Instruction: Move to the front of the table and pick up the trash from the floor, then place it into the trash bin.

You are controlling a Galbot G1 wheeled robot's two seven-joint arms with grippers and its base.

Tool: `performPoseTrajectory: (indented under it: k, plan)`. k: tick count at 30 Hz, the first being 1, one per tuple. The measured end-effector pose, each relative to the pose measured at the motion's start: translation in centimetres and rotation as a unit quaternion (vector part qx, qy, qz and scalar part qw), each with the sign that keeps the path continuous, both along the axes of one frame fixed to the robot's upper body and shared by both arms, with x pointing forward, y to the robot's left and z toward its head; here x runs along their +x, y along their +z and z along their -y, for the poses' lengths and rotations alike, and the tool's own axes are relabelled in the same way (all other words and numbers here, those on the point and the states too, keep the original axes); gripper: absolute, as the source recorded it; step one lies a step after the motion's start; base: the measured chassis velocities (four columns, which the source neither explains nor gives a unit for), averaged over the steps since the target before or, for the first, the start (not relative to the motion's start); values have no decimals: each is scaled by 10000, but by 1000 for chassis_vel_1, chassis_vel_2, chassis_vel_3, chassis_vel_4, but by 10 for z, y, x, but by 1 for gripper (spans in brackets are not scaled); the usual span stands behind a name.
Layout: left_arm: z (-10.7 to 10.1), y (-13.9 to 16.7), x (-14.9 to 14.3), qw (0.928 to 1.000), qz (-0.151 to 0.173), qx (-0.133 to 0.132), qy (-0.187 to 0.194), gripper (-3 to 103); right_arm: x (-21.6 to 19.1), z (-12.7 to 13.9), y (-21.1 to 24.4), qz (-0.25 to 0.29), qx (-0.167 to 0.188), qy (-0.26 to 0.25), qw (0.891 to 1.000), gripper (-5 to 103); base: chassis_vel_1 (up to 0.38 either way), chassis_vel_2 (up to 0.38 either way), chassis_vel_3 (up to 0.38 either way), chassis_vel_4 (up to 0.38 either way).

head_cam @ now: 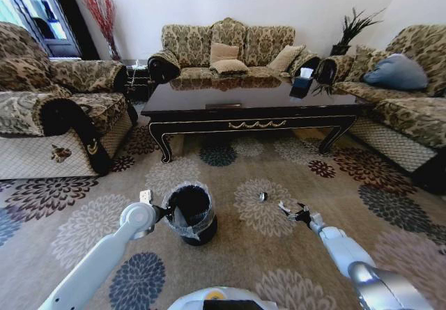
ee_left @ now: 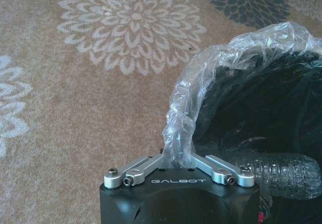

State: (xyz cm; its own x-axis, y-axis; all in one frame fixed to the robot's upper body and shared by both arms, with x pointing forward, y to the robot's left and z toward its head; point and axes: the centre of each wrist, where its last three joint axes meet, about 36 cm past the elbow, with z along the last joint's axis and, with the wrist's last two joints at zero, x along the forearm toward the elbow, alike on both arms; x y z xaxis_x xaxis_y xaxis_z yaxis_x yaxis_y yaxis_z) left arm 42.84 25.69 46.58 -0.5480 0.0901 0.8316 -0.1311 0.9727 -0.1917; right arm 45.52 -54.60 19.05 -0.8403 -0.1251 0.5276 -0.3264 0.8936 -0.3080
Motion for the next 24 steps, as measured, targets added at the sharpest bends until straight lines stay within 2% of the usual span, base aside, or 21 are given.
performPoseTrajectory:
  k: [5,7,10,15,17,20,22,24]
  plan:
    - [-1,0,0,10000,-4,10,-7,0,3,-5,-4,-63,24,-54,10000,101,0,0,0,0]
    - [-3,1,0,10000,4,26,1,0,5,-8,-6,-95,22,-34,9999,96,0,0,0,0]
    - [-4,1,0,10000,9,32,7,0,6,-13,-8,-141,0,13,9999,96,0,0,0,0]
    - [-4,1,1,10000,9,15,14,0,12,-24,-13,-215,2,-3,9998,84,0,0,0,0]
    - [-4,1,1,10000,7,14,17,0,12,-24,-13,-237,0,-39,9997,84,0,0,0,0]
    - [-5,1,2,10000,13,-2,36,0,12,-22,-12,-300,-11,-142,9994,69,0,0,0,0]
    - [-6,0,2,10000,13,-8,39,0,12,-21,-12,-311,-17,-154,9994,69,0,0,0,0]
    - [-6,0,2,10000,13,-23,40,0,10,-17,-11,-367,-42,-213,9991,61,0,0,0,0]
